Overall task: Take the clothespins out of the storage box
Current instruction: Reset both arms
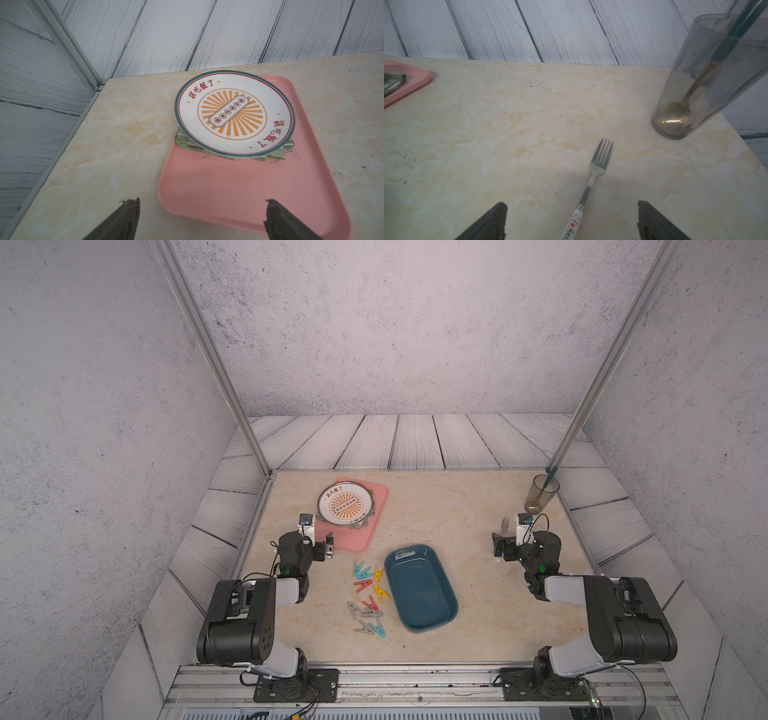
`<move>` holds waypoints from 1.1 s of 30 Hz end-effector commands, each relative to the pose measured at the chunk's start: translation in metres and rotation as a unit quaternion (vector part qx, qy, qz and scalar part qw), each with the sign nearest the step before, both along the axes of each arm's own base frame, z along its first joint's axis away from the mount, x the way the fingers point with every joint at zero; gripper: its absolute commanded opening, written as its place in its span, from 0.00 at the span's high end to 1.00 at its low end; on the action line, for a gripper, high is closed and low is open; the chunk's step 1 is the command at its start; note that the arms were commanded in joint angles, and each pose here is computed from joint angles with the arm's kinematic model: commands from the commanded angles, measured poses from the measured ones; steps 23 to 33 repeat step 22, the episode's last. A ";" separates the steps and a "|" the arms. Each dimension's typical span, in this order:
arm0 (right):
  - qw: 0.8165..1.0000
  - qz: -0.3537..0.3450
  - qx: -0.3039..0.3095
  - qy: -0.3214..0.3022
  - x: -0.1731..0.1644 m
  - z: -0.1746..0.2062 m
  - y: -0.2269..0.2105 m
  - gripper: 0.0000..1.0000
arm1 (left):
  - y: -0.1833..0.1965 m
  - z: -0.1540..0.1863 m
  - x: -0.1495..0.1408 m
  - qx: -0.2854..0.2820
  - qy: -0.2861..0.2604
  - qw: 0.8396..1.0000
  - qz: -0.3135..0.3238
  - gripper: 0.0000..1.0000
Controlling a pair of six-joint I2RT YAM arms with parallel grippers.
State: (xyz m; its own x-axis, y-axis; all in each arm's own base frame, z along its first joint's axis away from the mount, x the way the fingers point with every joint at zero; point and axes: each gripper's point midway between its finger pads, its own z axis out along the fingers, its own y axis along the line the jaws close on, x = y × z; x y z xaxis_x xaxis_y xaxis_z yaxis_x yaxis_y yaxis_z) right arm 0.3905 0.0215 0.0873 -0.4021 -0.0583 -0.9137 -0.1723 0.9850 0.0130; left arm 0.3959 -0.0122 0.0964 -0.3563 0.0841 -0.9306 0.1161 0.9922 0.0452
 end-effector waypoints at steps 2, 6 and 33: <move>0.999 -0.041 0.001 0.009 0.009 0.000 -0.013 0.01 | 0.000 0.003 0.004 0.002 -0.003 1.000 -0.001 0.02; 0.997 -0.080 -0.001 0.011 0.010 0.000 -0.025 0.01 | -0.001 0.003 0.004 0.001 -0.003 1.000 -0.002 0.02; 0.997 -0.081 -0.003 0.013 0.011 -0.001 -0.026 0.01 | -0.001 0.002 0.006 -0.005 0.003 1.000 -0.007 0.02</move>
